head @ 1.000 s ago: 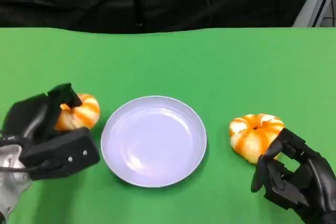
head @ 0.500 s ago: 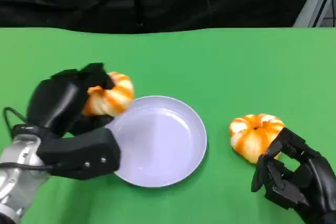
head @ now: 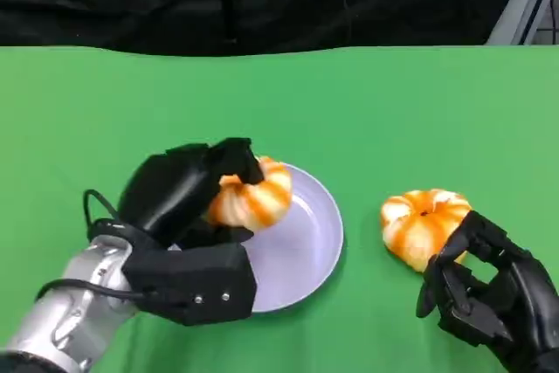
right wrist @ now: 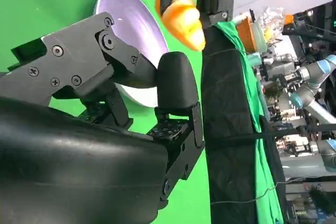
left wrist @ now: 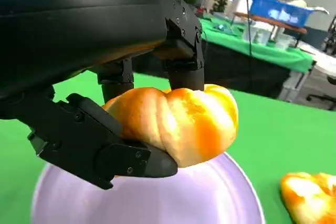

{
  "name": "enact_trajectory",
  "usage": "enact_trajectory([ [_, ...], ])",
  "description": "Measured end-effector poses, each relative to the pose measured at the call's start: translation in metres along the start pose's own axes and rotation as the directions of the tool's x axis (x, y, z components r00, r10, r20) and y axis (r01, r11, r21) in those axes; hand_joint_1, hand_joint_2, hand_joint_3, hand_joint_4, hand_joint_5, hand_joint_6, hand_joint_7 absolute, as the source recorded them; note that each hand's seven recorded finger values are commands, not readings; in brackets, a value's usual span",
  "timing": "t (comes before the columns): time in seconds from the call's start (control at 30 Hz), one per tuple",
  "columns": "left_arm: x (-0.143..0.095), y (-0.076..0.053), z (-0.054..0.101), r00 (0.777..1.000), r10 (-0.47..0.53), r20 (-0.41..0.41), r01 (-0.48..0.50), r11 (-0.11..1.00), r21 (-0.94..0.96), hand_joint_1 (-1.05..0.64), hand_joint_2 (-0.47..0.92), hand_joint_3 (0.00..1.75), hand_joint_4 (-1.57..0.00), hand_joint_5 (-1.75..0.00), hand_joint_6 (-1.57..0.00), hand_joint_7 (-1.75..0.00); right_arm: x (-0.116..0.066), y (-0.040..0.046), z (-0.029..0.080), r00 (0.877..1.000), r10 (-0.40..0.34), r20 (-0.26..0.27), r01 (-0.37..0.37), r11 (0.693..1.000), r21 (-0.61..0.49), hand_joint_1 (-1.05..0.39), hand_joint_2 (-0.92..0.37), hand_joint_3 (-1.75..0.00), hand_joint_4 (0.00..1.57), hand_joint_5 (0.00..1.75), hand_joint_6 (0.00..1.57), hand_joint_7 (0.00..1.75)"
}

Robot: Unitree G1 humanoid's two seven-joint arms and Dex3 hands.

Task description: Grasp the bread from the table and place it into the plate.

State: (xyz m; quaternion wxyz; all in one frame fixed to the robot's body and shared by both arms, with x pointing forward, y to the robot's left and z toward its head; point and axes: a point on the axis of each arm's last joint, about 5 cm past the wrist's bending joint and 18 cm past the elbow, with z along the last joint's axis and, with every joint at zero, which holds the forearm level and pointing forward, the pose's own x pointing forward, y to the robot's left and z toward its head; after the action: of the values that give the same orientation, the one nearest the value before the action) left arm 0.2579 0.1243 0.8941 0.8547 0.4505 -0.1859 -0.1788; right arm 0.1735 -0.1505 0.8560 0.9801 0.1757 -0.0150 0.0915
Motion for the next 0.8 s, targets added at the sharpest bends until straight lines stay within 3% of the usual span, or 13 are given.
enact_trajectory([
  [0.07, -0.0002, -0.0046, -0.0008, 1.000, -0.023, -0.010, 0.023, 1.000, -0.009, -0.06, 0.87, 0.45, -0.62, -1.71, -0.69, -1.41, -0.0001, 0.0000, -0.0003, 1.000, -0.001, 0.000, 0.001, 1.000, 0.000, -0.15, -0.62, -1.04, 0.84, 1.75, 0.63, 1.68],
  [0.13, -0.0003, -0.0064, -0.0022, 0.999, -0.047, -0.019, 0.046, 0.999, -0.010, -0.06, 0.91, 0.37, -0.65, -1.52, -0.83, -0.97, -0.0001, 0.0000, -0.0004, 1.000, -0.001, 0.000, 0.001, 1.000, 0.000, -0.14, -0.62, -1.04, 0.84, 1.75, 0.63, 1.68],
  [0.17, 0.0000, -0.0063, -0.0024, 0.998, -0.059, -0.020, 0.059, 0.998, -0.010, -0.11, 0.91, 0.33, -0.68, -1.23, -0.88, -0.66, -0.0001, 0.0000, -0.0004, 1.000, -0.001, 0.000, 0.001, 1.000, -0.001, -0.15, -0.62, -1.04, 0.84, 1.75, 0.63, 1.68],
  [0.2, 0.0006, -0.0062, -0.0022, 0.997, -0.072, -0.019, 0.072, 0.997, -0.008, -0.20, 0.92, 0.31, -0.71, -0.72, -0.88, -0.31, -0.0001, 0.0000, -0.0004, 1.000, -0.002, 0.000, 0.002, 1.000, -0.001, -0.15, -0.62, -1.04, 0.84, 1.75, 0.63, 1.68],
  [0.27, 0.0017, -0.0057, -0.0018, 0.993, -0.116, -0.027, 0.117, 0.993, 0.008, -0.39, 0.92, 0.29, -0.59, -0.20, -0.73, -0.07, 0.0000, 0.0003, -0.0004, 1.000, -0.004, -0.001, 0.004, 1.000, -0.003, -0.15, -0.63, -1.04, 0.84, 1.75, 0.63, 1.68],
  [0.3, 0.0018, -0.0056, -0.0018, 0.988, -0.152, -0.034, 0.153, 0.988, 0.023, -0.46, 0.92, 0.29, -0.52, -0.10, -0.66, -0.03, 0.0001, 0.0005, -0.0003, 1.000, -0.004, -0.002, 0.004, 1.000, -0.003, -0.14, -0.63, -1.04, 0.83, 1.75, 0.63, 1.68],
  [0.5, 0.0008, -0.0038, -0.0026, 0.966, -0.253, -0.048, 0.255, 0.965, 0.055, -0.66, 0.92, 0.35, -0.42, 0.00, -0.54, 0.00, 0.0001, 0.0004, -0.0004, 1.000, -0.006, -0.008, 0.006, 1.000, -0.001, -0.14, -0.63, -1.03, 0.82, 1.75, 0.62, 1.68],
  [0.8, 0.0008, -0.0037, -0.0026, 0.966, -0.255, -0.048, 0.257, 0.965, 0.047, -0.89, 0.92, 0.42, -0.25, 0.00, -0.49, 0.00, -0.0001, -0.0002, -0.0006, 1.000, -0.001, -0.009, 0.001, 1.000, -0.001, -0.14, -0.63, -1.03, 0.83, 1.75, 0.62, 1.68],
])
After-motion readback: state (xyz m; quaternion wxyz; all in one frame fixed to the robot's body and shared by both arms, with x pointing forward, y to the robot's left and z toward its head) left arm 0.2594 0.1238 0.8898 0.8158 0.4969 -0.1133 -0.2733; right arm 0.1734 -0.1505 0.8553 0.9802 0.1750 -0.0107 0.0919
